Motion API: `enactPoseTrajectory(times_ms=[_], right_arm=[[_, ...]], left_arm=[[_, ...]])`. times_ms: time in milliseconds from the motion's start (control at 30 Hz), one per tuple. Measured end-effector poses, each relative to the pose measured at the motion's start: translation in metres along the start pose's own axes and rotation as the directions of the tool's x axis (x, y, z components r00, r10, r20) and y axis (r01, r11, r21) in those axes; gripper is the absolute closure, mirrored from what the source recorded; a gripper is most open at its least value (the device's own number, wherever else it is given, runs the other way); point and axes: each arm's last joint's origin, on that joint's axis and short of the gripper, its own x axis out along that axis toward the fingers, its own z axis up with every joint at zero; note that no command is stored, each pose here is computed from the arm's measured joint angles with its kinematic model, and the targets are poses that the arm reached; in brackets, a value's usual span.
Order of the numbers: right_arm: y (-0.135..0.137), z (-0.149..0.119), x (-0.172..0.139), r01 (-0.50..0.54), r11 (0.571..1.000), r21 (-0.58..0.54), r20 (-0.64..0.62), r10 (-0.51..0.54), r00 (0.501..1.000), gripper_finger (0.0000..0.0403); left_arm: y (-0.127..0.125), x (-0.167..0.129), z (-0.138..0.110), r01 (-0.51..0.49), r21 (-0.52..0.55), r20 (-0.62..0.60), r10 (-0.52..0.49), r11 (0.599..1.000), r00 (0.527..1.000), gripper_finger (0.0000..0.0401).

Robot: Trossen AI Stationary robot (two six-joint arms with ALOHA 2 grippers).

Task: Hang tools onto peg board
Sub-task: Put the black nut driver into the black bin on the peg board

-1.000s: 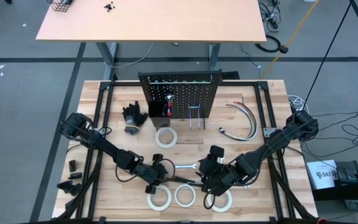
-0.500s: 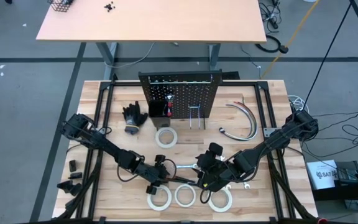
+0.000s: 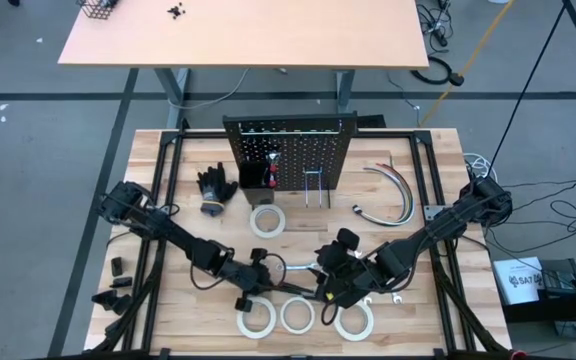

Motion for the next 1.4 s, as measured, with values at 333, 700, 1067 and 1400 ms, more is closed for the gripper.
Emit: enactPoseTrajectory(times_ms=[333, 700, 1067, 1400], right_arm=[[0.01, 0.009, 0.0, -0.146, 0.989, -0.021, 0.026, 0.147, 0.989, 0.0181], [-0.011, 0.041, 0.025, -0.205, 0.976, 0.069, 0.059, 0.201, 0.978, 0.0181], [-0.052, 0.085, 0.055, -0.514, 0.818, 0.26, -0.002, 0.532, 0.847, 0.0181], [-0.053, 0.086, 0.055, -0.592, 0.748, 0.299, -0.049, 0.632, 0.774, 0.0181]], left_arm=[[0.014, -0.036, 0.004, -0.078, 0.086, -0.085, 0.085, 0.993, 0.993, 0.0361], [0.025, -0.111, 0.034, -0.087, 0.05, 0.027, 0.086, 0.995, 0.996, 0.0361], [0.02, -0.156, 0.078, -0.012, 0.142, 0.061, 0.003, 0.99, 0.998, 0.0361], [0.022, -0.167, 0.094, -0.101, 0.189, 0.12, 0.079, 0.977, 0.99, 0.0361]])
